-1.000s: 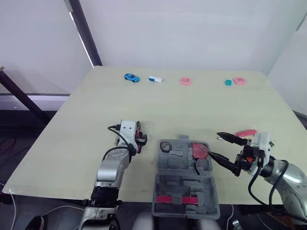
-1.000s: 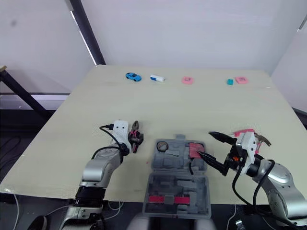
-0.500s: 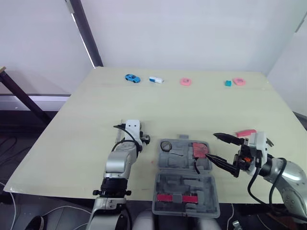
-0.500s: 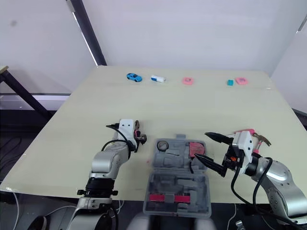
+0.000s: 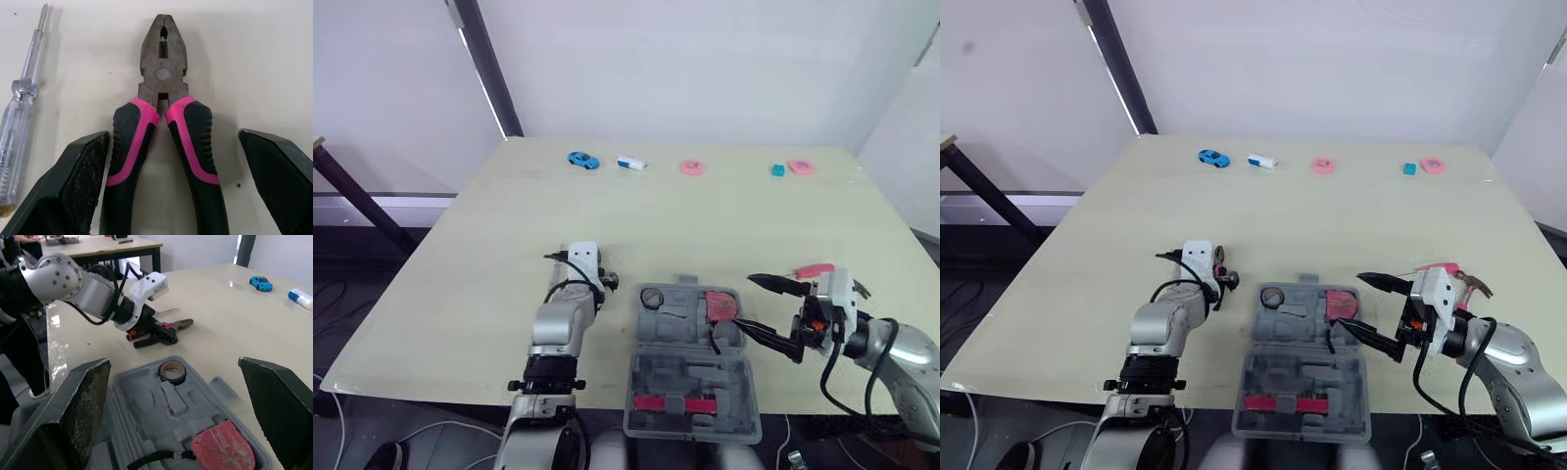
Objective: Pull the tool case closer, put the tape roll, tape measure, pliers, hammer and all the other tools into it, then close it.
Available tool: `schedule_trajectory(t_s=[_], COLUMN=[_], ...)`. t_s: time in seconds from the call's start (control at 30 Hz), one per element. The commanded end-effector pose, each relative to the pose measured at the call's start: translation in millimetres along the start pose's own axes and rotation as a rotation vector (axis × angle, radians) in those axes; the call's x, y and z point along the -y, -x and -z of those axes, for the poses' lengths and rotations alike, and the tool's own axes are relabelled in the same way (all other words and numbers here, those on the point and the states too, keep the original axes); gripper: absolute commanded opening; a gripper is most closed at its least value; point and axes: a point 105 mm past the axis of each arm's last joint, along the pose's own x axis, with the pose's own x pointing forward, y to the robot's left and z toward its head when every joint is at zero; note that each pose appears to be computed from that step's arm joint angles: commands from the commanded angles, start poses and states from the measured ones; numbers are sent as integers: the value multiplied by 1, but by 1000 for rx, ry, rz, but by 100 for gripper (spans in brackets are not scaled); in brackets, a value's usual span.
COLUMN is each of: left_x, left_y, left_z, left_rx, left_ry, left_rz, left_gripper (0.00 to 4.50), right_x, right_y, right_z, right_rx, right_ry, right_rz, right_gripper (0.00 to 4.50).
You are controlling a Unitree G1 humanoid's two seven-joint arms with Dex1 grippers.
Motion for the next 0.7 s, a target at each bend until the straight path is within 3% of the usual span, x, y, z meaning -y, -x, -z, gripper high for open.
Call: schedule_trajectory(t_s=[0.03,0.17,0.43,0.7], left_x=[-8,-14,-20,-34], left_y=[0,1,7,30], left_z=[-3,-2,-4,-14], left_rx=[12,18,36,91], left_ry=[21,37,27,-143], left_rz=[-15,-37,-34,73], left_gripper=[382,255,255,255], right_x=[2,0,-3,-5], right_y=[0,-2,-4,-3], right_z=[-5,-3,3,8], right_rx=[7,13,16,1], right_ry=[29,19,1,-7], right_rz=[4,-1,-9,-11], right_gripper=[450,450,450,450])
